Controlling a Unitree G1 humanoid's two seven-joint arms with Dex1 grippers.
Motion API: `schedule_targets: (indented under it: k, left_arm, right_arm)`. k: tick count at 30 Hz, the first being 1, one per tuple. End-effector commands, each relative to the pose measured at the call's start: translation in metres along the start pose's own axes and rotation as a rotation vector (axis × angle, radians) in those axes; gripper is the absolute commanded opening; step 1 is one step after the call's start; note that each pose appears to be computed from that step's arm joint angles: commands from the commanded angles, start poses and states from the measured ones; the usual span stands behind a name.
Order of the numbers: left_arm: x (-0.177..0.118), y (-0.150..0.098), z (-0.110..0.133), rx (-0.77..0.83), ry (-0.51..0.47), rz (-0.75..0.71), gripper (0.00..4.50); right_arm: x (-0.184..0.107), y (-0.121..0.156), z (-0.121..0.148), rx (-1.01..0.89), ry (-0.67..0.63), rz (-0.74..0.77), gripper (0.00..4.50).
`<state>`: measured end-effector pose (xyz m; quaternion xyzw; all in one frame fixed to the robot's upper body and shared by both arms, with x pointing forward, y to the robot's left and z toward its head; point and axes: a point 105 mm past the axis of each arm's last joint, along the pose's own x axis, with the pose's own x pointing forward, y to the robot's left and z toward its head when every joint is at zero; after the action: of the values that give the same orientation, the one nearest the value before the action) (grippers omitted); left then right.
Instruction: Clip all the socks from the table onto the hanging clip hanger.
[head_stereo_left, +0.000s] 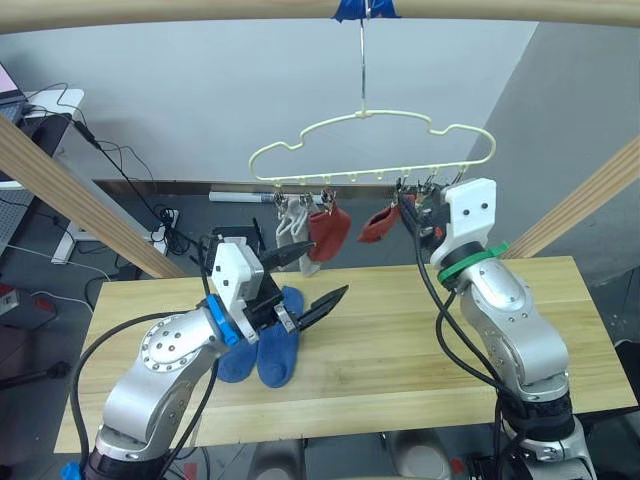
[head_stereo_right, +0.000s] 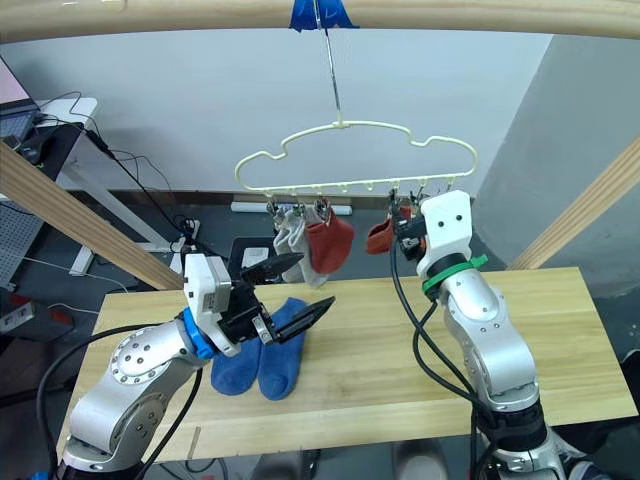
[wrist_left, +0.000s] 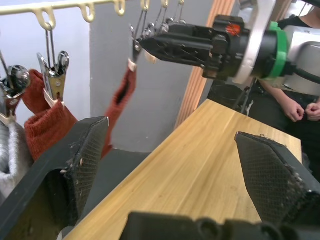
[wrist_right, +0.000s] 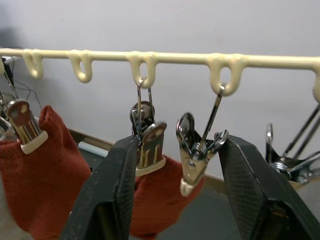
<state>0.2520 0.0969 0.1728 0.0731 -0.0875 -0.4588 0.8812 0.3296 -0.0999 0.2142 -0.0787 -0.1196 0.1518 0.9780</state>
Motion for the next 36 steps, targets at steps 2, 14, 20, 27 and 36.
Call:
schedule_targets:
  k: [2,14,20,27,36]
  left_arm:
    - [0.001,-0.008,0.013,0.039,-0.042,-0.017,4.5]
    - [0.001,-0.013,0.012,0.03,-0.038,-0.032,4.5]
    - [0.003,-0.014,0.012,0.025,-0.039,-0.04,4.5]
    - [0.005,-0.016,0.012,0.021,-0.041,-0.044,4.5]
    - [0.006,-0.018,0.011,0.018,-0.039,-0.044,4.5]
  right_arm:
    - [0.001,0.001,0.011,-0.001,-0.055,0.004,2.54]
    - [-0.015,-0.006,0.005,-0.082,-0.026,0.045,2.54]
    - [-0.016,-0.013,0.002,-0.067,-0.01,0.01,2.54]
    - [-0.003,-0.011,0.005,-0.041,-0.025,-0.031,2.54]
    - [0.011,-0.007,0.013,-0.009,-0.061,-0.038,2.54]
